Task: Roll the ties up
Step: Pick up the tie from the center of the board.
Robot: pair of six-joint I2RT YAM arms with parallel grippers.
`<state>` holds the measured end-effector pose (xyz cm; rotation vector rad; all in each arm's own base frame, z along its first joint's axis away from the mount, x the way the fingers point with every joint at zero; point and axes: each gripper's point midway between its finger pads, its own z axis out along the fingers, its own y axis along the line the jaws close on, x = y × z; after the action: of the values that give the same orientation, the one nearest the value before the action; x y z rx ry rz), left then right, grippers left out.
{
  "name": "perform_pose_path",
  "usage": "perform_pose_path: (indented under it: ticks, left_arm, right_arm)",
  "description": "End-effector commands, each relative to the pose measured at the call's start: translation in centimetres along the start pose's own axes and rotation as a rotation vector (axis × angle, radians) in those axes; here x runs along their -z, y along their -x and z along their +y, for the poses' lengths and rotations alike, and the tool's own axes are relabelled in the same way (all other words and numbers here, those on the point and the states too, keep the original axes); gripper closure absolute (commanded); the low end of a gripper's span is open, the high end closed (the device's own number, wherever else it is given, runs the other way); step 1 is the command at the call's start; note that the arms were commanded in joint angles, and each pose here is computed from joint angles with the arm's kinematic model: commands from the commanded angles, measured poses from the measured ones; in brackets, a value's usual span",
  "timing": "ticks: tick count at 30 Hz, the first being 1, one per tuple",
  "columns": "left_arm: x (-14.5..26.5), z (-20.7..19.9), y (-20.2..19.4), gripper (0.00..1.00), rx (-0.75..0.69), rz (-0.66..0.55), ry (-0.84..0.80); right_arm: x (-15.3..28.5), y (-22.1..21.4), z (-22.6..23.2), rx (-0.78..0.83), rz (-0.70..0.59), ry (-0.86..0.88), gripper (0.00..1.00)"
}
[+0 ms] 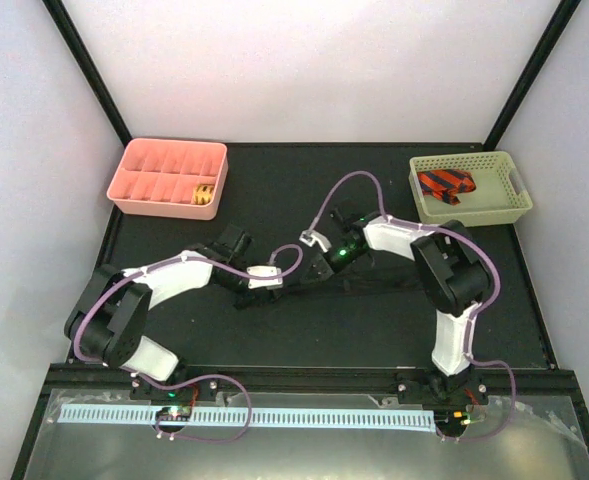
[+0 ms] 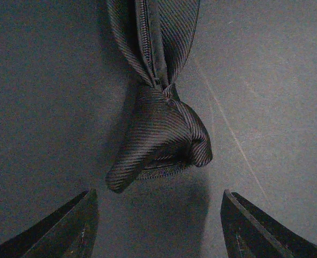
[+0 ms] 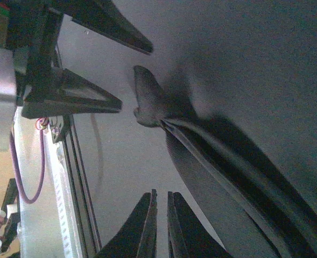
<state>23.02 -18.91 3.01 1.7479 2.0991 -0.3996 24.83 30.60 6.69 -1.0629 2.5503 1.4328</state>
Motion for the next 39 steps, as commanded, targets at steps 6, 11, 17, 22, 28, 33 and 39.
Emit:
perform_pose_path:
  ticks: [6, 11, 17, 22, 28, 33, 39]
  left_arm:
    - [-0.6, 0.5, 1.0, 0.34, 0.000, -0.017, 0.024]
    - [-1.3, -0.1, 1.0, 0.41, -0.025, 0.009, 0.026]
    - [-1.7, 0.1, 0.9, 0.43, -0.004, 0.034, 0.028]
    - [-1.8, 0.3, 0.7, 0.40, 0.007, 0.058, 0.038]
    - [-1.8, -0.6, 1.7, 0.53, -0.007, 0.014, 0.009]
    - [-0.6, -1.3, 4.3, 0.66, -0.005, -0.091, -0.022]
    - [-0.3, -1.5, 6.2, 0.71, 0.023, -0.133, -0.087]
  right_arm:
    - [-4.7, 1.2, 0.5, -0.010, 0.042, 0.040, 0.91]
    - [-6.0, 0.1, -1.3, -0.050, 0.070, 0.022, 0.93]
    - [-7.2, -1.6, -3.7, -0.096, 0.103, -0.025, 0.95]
    - [-7.7, -3.0, -5.1, -0.126, 0.132, -0.063, 0.95]
    - [-8.0, -3.6, -5.5, -0.144, 0.151, -0.066, 0.95]
    - [-7.7, -3.3, -5.1, -0.132, 0.145, -0.060, 0.95]
    - [-7.4, -2.8, -4.5, -0.117, 0.132, -0.052, 0.95]
